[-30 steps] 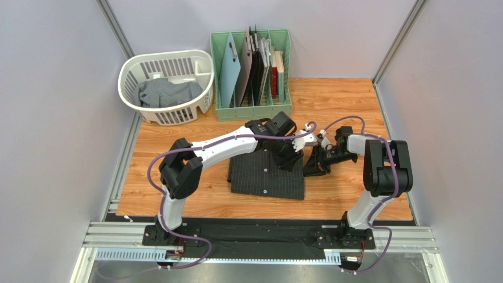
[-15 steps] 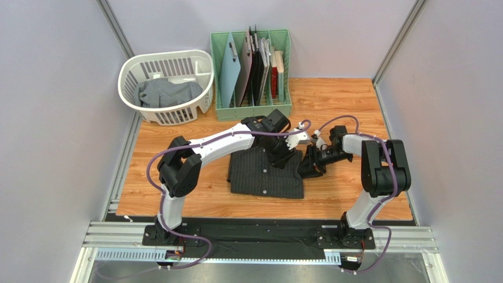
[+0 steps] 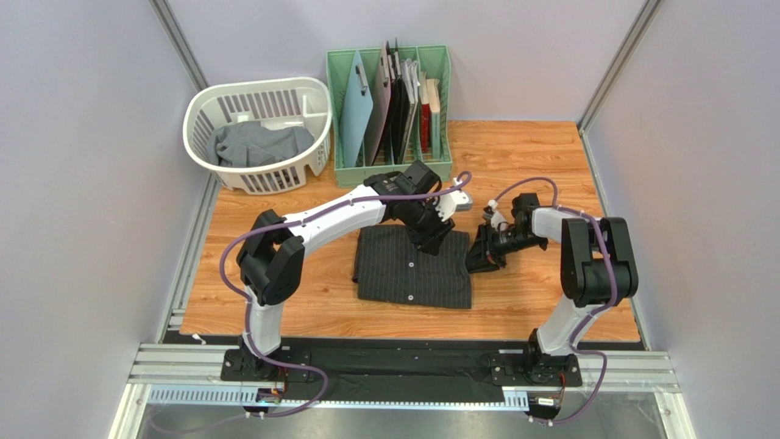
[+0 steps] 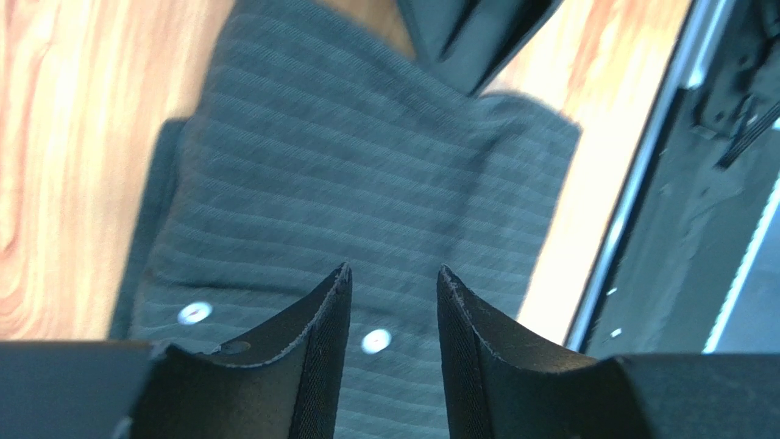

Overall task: Fold and stack the long sleeve shirts
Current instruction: Fold the shirt

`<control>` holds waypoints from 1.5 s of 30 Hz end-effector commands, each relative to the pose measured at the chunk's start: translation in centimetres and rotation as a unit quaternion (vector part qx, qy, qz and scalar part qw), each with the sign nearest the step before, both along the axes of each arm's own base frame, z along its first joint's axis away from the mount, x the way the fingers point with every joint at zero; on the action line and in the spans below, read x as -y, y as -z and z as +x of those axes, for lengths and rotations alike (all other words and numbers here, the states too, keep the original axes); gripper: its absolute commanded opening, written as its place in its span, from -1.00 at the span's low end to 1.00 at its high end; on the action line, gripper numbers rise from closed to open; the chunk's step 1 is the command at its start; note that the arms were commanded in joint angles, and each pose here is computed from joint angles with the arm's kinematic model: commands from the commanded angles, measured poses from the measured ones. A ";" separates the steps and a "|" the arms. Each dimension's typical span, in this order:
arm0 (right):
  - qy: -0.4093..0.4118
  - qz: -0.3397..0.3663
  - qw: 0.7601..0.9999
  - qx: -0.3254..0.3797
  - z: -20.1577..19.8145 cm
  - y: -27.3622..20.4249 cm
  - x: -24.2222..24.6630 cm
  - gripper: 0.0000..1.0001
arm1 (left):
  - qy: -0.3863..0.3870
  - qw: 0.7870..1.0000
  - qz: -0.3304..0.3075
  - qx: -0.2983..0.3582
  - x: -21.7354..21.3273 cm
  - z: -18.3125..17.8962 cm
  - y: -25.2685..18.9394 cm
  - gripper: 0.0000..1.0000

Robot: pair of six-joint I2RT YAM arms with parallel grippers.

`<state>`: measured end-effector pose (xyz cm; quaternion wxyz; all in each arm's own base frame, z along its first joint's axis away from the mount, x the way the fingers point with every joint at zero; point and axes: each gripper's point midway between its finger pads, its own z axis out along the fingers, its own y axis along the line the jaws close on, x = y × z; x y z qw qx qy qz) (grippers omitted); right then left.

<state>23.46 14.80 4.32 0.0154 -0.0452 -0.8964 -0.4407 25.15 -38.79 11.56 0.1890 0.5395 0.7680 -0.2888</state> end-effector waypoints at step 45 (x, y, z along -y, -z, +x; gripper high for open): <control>0.027 0.036 0.999 0.011 0.5 -1.8 1.2 -0.54 | -0.123 0.983 -0.053 -0.123 6.9 -3.7 -0.4 -1.00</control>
